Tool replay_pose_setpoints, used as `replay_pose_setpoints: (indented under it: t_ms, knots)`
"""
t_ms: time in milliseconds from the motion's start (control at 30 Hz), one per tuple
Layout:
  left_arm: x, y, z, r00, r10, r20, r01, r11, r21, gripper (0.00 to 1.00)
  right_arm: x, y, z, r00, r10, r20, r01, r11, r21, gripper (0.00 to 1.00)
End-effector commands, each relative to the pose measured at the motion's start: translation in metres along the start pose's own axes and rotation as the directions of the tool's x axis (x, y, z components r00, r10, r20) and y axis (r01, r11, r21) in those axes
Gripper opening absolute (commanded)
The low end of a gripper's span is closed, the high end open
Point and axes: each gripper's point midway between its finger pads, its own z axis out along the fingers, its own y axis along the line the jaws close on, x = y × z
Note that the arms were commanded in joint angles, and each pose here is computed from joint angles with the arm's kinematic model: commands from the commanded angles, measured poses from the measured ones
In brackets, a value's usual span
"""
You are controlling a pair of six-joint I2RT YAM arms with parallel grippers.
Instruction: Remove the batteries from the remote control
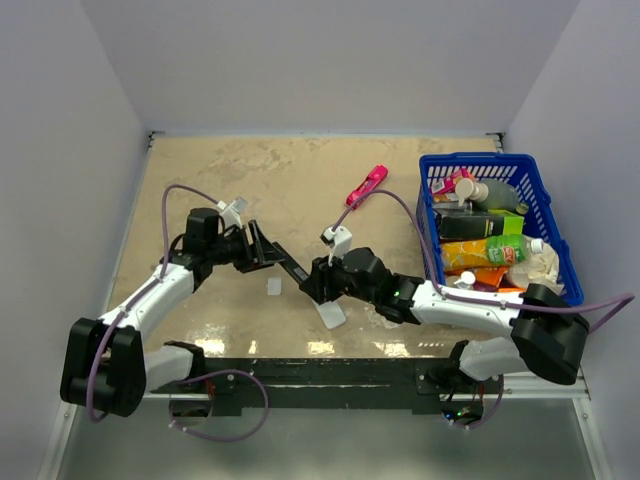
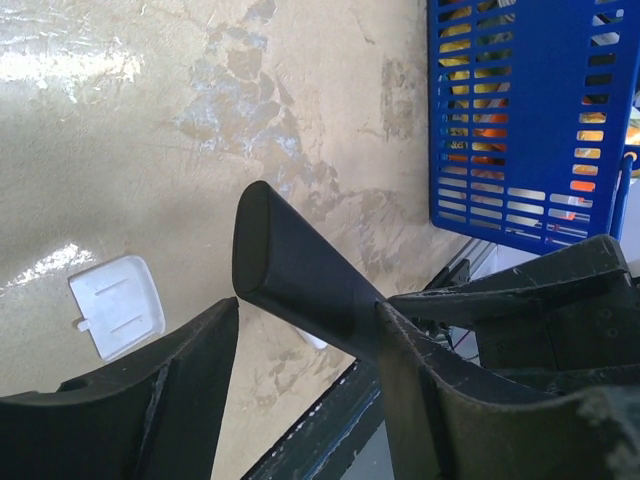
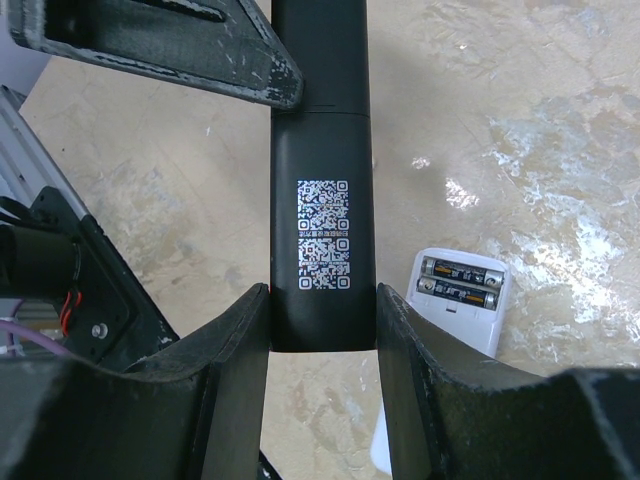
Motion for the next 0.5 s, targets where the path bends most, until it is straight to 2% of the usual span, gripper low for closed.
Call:
replay_pose_setpoints:
  t_ms: [0,167,267,467]
  knots:
    - [-0.006,-0.003,0.003,1.0,0.016,0.013,-0.016,1.0,0.014,0.58,-0.041,0.024,-0.003,0.993,0.022,0.114,-0.013,0.997,-0.074,0.1]
    - [-0.011,-0.002,0.004,0.999,0.029,0.02,-0.029,1.0,-0.003,0.48,-0.04,0.023,-0.004,0.994,0.02,0.112,-0.012,0.997,-0.071,0.09]
    - [-0.012,0.0,0.005,1.0,0.025,0.014,-0.025,1.0,-0.017,0.34,-0.036,0.021,-0.006,0.994,0.019,0.109,-0.012,0.998,-0.066,0.09]
    - [-0.015,-0.006,0.005,1.0,0.019,0.018,-0.019,1.0,0.004,0.19,-0.028,0.014,-0.009,0.995,0.013,0.1,-0.008,0.999,-0.051,0.09]
